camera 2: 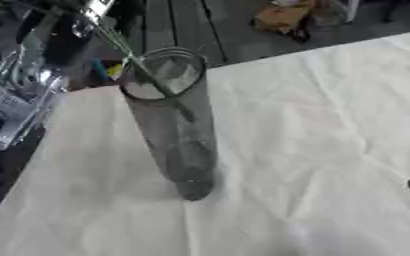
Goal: Arrange flowers into the vase.
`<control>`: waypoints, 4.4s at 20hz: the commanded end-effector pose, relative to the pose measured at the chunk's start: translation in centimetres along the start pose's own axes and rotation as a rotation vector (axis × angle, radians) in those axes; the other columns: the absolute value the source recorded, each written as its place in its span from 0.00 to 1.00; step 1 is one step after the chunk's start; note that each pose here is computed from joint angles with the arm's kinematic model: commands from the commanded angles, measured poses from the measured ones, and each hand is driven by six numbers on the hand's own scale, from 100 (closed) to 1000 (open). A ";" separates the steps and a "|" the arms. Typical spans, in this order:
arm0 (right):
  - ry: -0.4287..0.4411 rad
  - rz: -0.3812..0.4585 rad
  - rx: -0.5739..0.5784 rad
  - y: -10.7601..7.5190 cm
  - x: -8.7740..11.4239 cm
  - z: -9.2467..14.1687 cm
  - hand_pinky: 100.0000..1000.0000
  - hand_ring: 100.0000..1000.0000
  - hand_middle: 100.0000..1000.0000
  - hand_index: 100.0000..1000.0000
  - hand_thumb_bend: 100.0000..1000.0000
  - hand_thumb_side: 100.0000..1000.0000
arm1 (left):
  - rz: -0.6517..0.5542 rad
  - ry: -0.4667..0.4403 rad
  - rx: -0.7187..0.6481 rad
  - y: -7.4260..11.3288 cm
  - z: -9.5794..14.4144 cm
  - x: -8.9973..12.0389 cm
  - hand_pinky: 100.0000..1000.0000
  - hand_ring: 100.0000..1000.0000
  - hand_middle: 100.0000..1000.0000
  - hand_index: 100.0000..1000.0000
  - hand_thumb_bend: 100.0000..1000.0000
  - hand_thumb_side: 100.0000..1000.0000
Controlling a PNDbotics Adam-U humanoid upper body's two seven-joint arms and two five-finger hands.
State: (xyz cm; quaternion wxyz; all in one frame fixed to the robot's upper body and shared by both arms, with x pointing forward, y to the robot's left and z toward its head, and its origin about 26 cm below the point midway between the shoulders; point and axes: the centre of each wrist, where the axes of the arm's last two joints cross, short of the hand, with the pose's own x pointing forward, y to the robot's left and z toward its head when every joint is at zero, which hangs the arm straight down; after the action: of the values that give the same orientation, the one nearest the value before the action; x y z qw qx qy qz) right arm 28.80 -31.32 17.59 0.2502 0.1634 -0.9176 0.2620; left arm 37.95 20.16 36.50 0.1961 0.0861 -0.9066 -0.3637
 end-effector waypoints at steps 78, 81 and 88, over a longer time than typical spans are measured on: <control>0.106 -0.032 0.018 -0.4 0.8 0.1 0.90 0.51 0.38 0.63 0.00 1.00 | -0.301 0.214 -0.671 4.3 -0.6 1.1 0.86 0.91 0.95 1.00 0.39 1.00; 0.107 -0.033 0.016 -0.4 0.8 0.1 0.90 0.51 0.38 0.63 0.00 1.00 | -0.302 0.213 -0.671 4.5 -0.5 1.3 0.87 0.91 0.95 1.00 0.42 1.00; 0.109 -0.035 0.011 -0.4 0.8 0.2 0.90 0.51 0.38 0.63 0.00 1.00 | -0.332 0.231 -0.694 5.1 -0.1 1.5 0.88 0.91 0.96 1.00 0.38 1.00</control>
State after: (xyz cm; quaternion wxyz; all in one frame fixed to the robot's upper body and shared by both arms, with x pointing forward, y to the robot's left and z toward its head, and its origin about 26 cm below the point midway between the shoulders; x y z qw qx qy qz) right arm 28.48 -31.81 17.21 0.3119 0.1714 -0.8977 0.2595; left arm 37.35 22.24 39.03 0.2595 0.1775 -0.6722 -0.6703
